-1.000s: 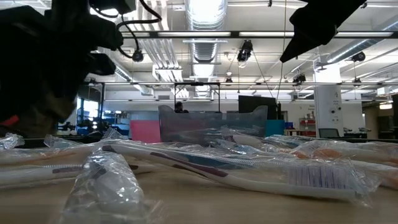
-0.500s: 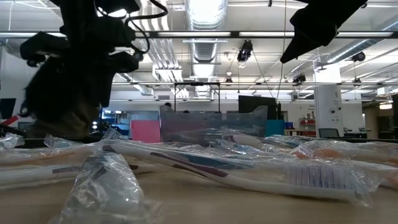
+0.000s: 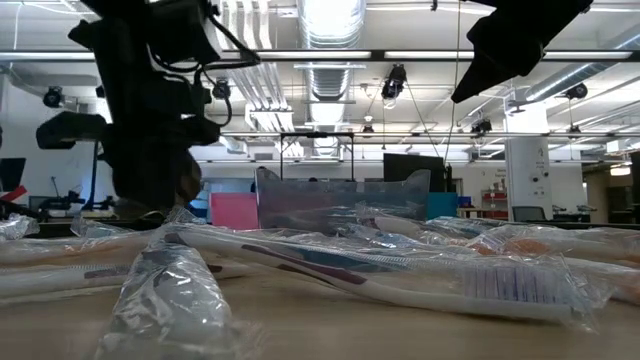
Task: Pick & Place Toothbrushes
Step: Put the blue toothbrush into the transparent gray bin
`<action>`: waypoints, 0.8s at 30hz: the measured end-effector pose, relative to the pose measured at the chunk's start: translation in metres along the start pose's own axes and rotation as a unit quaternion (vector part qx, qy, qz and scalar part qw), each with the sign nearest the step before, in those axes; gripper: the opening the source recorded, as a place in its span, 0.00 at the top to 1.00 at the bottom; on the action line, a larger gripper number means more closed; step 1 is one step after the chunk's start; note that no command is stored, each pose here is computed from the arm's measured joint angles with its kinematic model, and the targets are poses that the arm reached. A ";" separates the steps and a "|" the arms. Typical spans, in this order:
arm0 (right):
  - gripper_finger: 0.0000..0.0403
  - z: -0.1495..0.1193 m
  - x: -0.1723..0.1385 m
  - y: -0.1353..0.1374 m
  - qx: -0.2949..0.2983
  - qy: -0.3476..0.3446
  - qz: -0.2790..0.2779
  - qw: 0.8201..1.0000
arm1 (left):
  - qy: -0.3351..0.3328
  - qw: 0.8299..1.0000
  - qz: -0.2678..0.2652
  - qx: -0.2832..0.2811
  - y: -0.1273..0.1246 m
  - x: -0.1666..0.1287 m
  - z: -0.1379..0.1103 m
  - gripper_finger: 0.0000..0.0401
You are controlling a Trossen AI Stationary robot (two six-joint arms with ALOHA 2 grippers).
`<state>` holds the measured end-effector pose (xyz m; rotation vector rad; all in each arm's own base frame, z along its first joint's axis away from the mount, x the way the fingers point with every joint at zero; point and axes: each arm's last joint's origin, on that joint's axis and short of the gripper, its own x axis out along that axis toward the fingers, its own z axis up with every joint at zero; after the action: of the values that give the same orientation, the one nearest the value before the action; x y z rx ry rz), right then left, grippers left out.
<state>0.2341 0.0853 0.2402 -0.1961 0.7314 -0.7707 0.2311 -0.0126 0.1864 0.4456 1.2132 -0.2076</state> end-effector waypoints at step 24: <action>0.98 -0.002 0.001 0.000 -0.003 0.001 -0.001 1.000 | -0.004 1.000 0.002 -0.011 -0.006 0.026 -0.022 0.82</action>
<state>0.2334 0.0850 0.2382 -0.2015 0.7362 -0.7714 0.2192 -0.0066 0.1547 0.4275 1.2046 -0.1911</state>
